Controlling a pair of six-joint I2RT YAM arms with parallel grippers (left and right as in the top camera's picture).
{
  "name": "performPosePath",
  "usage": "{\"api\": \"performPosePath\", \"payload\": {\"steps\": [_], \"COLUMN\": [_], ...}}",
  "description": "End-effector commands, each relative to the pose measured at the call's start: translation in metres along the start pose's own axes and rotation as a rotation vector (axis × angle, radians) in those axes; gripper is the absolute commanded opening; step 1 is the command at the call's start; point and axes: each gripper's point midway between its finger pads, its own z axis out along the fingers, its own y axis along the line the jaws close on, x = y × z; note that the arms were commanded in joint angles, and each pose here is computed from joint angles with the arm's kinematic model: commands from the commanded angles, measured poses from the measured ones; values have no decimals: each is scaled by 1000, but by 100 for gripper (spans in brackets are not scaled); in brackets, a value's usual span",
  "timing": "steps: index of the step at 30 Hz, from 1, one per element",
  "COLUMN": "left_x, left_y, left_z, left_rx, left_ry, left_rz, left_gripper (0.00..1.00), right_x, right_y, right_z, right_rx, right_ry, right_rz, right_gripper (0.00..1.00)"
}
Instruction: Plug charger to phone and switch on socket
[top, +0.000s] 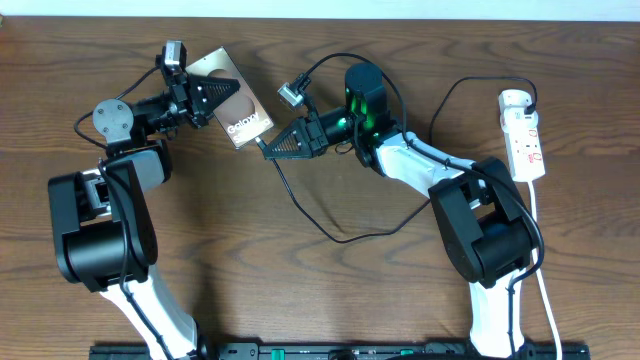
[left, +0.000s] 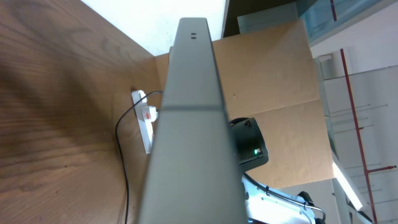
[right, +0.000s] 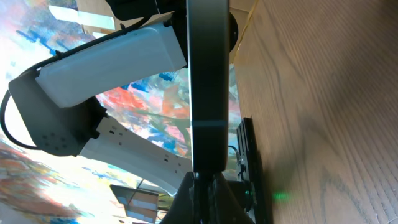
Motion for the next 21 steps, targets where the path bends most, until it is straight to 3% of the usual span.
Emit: {"api": "performPosePath", "payload": {"steps": [1,21], "left_x": [16,20], "left_y": [-12,-12], "left_z": [14,21], "left_rx": [4,9], "left_ry": [97,113], "left_rz": [73,67], "left_gripper": [7,8], "right_x": [-16,-18], "right_y": [-2,-3], "right_z": [3,2], "right_rx": [32,37], "right_ry": [-77,-91], "right_rz": [-41,-41], "right_gripper": [1,1]}}
